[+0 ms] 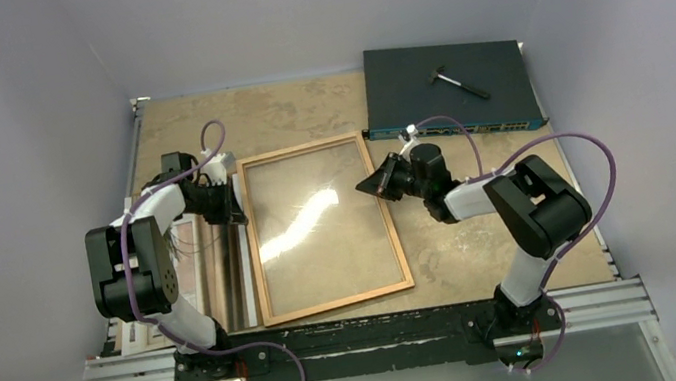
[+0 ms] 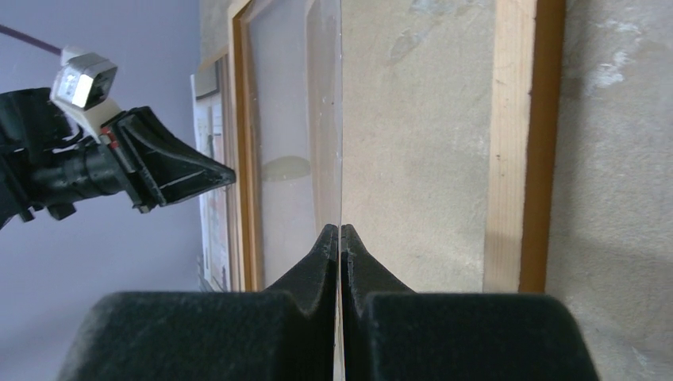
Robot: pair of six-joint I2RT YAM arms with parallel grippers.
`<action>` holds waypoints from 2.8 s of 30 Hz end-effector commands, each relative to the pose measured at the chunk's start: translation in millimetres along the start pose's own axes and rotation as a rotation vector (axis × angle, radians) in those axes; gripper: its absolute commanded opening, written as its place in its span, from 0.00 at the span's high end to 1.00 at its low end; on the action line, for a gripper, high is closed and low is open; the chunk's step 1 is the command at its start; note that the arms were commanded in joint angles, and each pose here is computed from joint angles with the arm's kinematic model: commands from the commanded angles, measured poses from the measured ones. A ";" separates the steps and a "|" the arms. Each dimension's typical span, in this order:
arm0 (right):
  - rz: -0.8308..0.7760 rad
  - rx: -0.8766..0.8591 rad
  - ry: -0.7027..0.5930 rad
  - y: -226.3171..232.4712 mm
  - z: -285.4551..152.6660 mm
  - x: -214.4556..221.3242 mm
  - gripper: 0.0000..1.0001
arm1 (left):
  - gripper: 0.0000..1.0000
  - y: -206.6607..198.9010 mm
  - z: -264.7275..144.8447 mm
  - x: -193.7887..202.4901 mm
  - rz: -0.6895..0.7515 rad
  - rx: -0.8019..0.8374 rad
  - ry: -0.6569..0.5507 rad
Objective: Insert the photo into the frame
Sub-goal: Place the photo frame item in the photo frame.
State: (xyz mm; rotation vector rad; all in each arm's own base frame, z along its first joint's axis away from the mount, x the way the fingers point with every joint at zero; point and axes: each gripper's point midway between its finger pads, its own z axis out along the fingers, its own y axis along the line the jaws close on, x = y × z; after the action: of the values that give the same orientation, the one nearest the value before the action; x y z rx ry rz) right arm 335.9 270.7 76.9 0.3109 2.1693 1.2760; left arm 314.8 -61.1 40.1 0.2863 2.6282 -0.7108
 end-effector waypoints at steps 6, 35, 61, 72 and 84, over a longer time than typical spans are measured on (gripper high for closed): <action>-0.020 0.151 0.031 -18.4 6.5 9.4 1.00 | 1.00 -5.6 1.1 -11.5 0.033 0.026 -0.022; -0.245 0.392 0.045 -8.5 7.0 -8.5 0.21 | 1.00 -6.6 -0.1 -11.6 0.040 0.029 -0.025; -0.352 0.491 0.017 -2.7 -3.0 -30.6 0.08 | 1.00 -7.2 -1.8 -15.6 0.040 0.031 -0.032; -0.352 0.459 0.029 3.1 -9.6 -17.3 0.18 | 1.00 -7.1 -0.5 -14.0 0.039 0.036 -0.025; -0.342 0.594 0.083 -42.6 -41.5 7.7 0.17 | 1.00 -6.3 -0.8 -22.0 0.050 0.035 -0.040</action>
State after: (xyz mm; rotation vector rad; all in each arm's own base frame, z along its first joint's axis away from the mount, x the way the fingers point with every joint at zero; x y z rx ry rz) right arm 315.4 234.3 60.6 0.0973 2.4930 0.5091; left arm 316.7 -62.6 41.8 0.2995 2.6212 -0.7253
